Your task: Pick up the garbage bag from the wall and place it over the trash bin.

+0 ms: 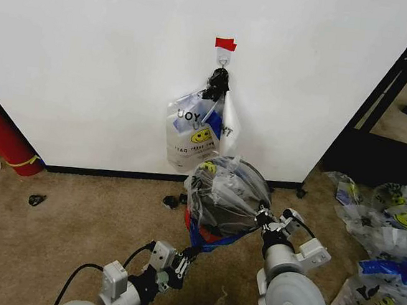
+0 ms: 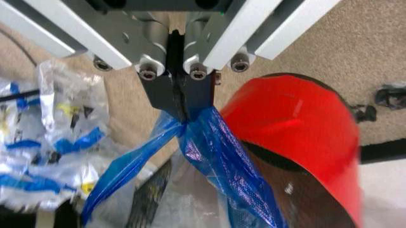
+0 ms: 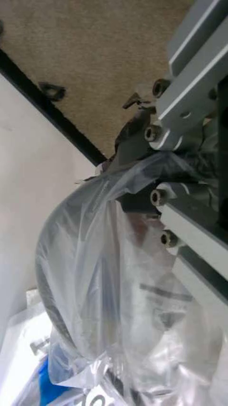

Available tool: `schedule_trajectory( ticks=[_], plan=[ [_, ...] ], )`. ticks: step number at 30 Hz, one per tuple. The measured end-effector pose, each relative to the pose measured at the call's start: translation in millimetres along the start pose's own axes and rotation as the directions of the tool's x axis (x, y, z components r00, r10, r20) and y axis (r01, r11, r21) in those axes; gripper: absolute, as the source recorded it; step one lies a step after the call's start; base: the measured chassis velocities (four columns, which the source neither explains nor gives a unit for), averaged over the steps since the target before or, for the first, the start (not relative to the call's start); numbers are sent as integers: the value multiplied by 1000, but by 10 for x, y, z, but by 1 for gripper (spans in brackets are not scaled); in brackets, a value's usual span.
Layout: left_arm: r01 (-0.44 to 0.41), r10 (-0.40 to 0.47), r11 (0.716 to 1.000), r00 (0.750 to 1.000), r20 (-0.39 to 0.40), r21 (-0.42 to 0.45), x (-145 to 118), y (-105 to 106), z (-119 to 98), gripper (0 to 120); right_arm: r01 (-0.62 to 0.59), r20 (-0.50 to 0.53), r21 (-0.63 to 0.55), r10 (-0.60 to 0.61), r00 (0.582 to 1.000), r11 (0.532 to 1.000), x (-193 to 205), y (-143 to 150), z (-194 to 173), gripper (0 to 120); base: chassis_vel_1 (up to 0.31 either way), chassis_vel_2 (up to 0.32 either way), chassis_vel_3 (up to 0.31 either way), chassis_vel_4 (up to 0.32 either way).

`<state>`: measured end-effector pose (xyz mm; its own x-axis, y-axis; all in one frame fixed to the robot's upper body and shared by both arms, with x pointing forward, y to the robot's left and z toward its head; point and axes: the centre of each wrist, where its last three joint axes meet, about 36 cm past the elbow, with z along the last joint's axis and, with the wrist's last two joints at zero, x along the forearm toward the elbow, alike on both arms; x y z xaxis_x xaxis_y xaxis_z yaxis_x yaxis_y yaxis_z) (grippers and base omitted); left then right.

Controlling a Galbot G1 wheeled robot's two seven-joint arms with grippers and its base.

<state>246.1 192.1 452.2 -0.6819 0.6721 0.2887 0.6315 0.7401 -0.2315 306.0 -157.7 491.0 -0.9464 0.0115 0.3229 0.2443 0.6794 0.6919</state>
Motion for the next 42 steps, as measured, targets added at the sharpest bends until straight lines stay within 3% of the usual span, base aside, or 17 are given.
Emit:
schedule_trajectory(
  ticks=[11,22,29,35,39,42],
  plan=[
    [13,-13,999,1000,-27,-31,-213,114,173,0,1,-20,-25,-1,1000,1000,124,38,-69,0,0,0,0,0],
    [-58,50,996,994,-99,-73,-465,-8,443,0,-11,-39,-46,9,999,999,153,78,-38,0,0,0,0,0],
    [-28,18,996,994,-112,-89,-540,66,492,0,-9,-48,-35,7,999,999,181,72,-5,0,0,0,0,0],
    [25,-37,994,993,-115,-109,-545,138,522,0,-14,-51,-15,13,999,1000,156,47,19,0,0,0,0,0],
    [60,-71,992,993,-96,-113,-438,166,411,0,-16,-55,3,16,998,1000,103,28,52,0,0,0,0,0],
    [97,-107,988,991,-81,-121,-249,165,307,13,-9,-70,23,11,997,1000,18,28,112,0,0,0,0,0]
  ],
)
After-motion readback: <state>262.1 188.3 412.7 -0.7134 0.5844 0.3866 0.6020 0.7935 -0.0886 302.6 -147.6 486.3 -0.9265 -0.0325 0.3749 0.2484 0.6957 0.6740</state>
